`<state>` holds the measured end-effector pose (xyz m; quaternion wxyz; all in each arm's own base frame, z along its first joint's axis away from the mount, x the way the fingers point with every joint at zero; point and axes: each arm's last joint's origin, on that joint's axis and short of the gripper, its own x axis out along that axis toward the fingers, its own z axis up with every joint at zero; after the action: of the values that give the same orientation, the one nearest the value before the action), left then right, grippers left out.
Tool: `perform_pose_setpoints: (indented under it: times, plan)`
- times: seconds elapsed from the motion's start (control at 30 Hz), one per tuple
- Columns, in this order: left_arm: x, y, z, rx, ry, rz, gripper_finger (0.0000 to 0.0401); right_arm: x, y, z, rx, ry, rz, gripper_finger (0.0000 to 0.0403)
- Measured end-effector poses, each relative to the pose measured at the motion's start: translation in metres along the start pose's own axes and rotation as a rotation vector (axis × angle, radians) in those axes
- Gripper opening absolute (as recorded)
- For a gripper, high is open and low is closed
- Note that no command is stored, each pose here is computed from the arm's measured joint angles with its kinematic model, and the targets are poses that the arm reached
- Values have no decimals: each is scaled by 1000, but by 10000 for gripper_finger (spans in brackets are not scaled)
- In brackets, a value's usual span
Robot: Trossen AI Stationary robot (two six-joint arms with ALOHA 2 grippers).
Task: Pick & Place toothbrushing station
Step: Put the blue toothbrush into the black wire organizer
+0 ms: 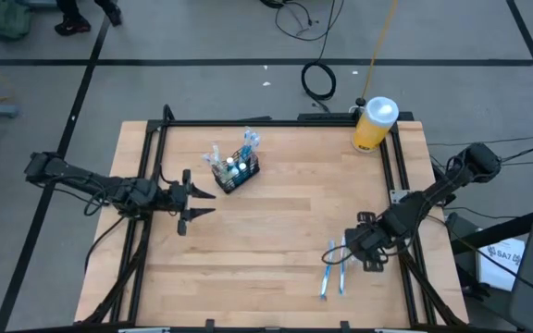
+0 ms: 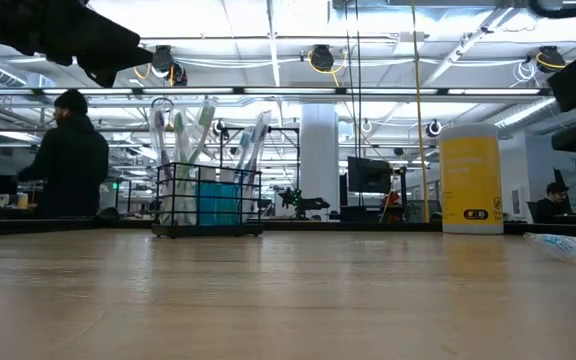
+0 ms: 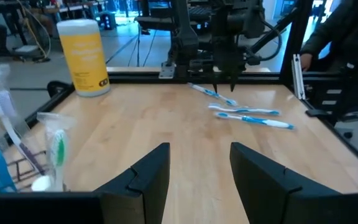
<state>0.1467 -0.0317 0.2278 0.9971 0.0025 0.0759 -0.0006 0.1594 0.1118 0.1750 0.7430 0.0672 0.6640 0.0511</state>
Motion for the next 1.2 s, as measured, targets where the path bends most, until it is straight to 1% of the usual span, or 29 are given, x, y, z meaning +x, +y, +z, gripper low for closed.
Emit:
perform_pose_setpoints:
  times: [0.1,0.2,0.33,0.43,0.53,0.6,0.67,0.8,0.93,1.0,1.1,1.2]
  plan:
    - [0,-1,0,-26,6,-16,175,3,1,-4,-101,21,8,199]
    - [0,-2,0,-30,8,-59,175,10,-1,-11,-143,36,-3,199]
    - [0,-3,0,-46,12,-103,175,24,-4,-16,-236,0,3,199]
    - [0,-3,0,-63,12,-103,175,32,-8,-19,-287,-37,-1,198]
    - [0,-3,0,-77,13,-103,175,37,-12,-22,-346,-40,-23,192]
    - [0,-3,0,-78,13,-103,175,39,-13,-23,-375,-43,-34,176]
    - [0,-3,0,-78,13,-104,175,39,-13,-23,-411,-53,-40,151]
    - [0,-3,0,-81,13,-104,175,39,-12,-21,-428,-69,-42,83]
    - [0,-3,0,-119,13,-104,175,39,-11,-20,-426,-86,-32,20]
    - [0,-3,0,-125,8,-104,175,37,-11,-19,-428,-95,-29,13]
    - [0,-3,0,-125,7,-104,175,29,-10,-16,-417,-103,-50,25]
    - [0,-3,0,-125,6,-104,175,11,-7,-7,-408,-153,-74,29]
